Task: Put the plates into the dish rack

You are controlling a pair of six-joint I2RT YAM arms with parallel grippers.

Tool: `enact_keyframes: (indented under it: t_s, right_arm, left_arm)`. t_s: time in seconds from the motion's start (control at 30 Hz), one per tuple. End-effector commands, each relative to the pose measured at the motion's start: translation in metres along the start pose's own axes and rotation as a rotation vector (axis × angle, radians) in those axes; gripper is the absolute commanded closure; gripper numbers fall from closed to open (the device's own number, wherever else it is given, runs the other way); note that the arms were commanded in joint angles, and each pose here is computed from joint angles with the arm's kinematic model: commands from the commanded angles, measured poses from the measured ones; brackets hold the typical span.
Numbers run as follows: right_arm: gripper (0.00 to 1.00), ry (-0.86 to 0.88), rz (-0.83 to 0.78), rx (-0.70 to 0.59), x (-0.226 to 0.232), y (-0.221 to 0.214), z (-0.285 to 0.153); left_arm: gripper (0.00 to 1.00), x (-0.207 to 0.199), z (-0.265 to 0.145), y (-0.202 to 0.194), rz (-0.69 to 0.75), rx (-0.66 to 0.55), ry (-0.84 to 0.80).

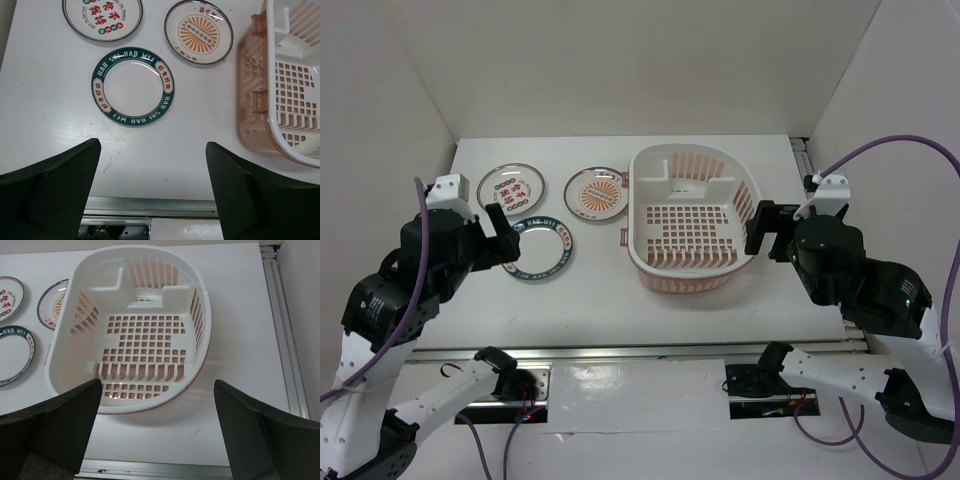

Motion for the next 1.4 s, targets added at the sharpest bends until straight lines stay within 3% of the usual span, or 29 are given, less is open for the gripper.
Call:
enact_keyframes:
  t_s: [0.0,0.17,0.33,0.57,0.77,0.97,1.2,1.37]
  right_arm:
    - [0.00,0.002,-0.007,0.007,0.003,-0.001,0.003]
    - [0.00,0.090,0.013,0.011,0.008,-0.005,0.004]
    - [0.00,0.173,-0.006,0.004,0.032,-0.021,0.028]
    - [0.00,0.392,0.027,0.021,0.085,-0.035,0.060]
    - [0.00,0.517,0.030,0.050,0.108,-0.044,0.071]
    - [0.00,0.553,-0.018,0.081,0.108,-0.058,0.076]
    - [0.00,0.593,-0.061,0.112,0.104,-0.074,0.078]
    - [0.00,0.634,-0.051,0.106,0.102,-0.072,0.072]
  left_arm:
    - [0.00,0.000,0.000,0.004,-0.018,-0.024,0.007]
    - [0.00,-0.005,0.009,0.003,-0.038,-0.029,0.006]
    - [0.00,-0.029,0.035,0.004,-0.146,-0.075,-0.119]
    - [0.00,-0.038,0.117,0.026,-0.306,0.022,-0.163]
    - [0.00,0.025,0.173,0.043,-0.520,-0.027,-0.038]
    - [0.00,0.099,0.199,0.013,-0.761,-0.080,0.131]
    - [0.02,0.136,0.243,-0.033,-0.850,-0.018,0.216]
    - [0.02,0.157,0.284,-0.058,-0.908,0.046,0.157]
Point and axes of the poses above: each gripper's point midway between its finger pads, its own z axis out along the fingers, its own x axis along the line the jaws close on, y = z × x, the point moved 10 cm from there along -z, back along the fingers, and after that the axes turned 13 degrees about z, right-handed, at the moved point
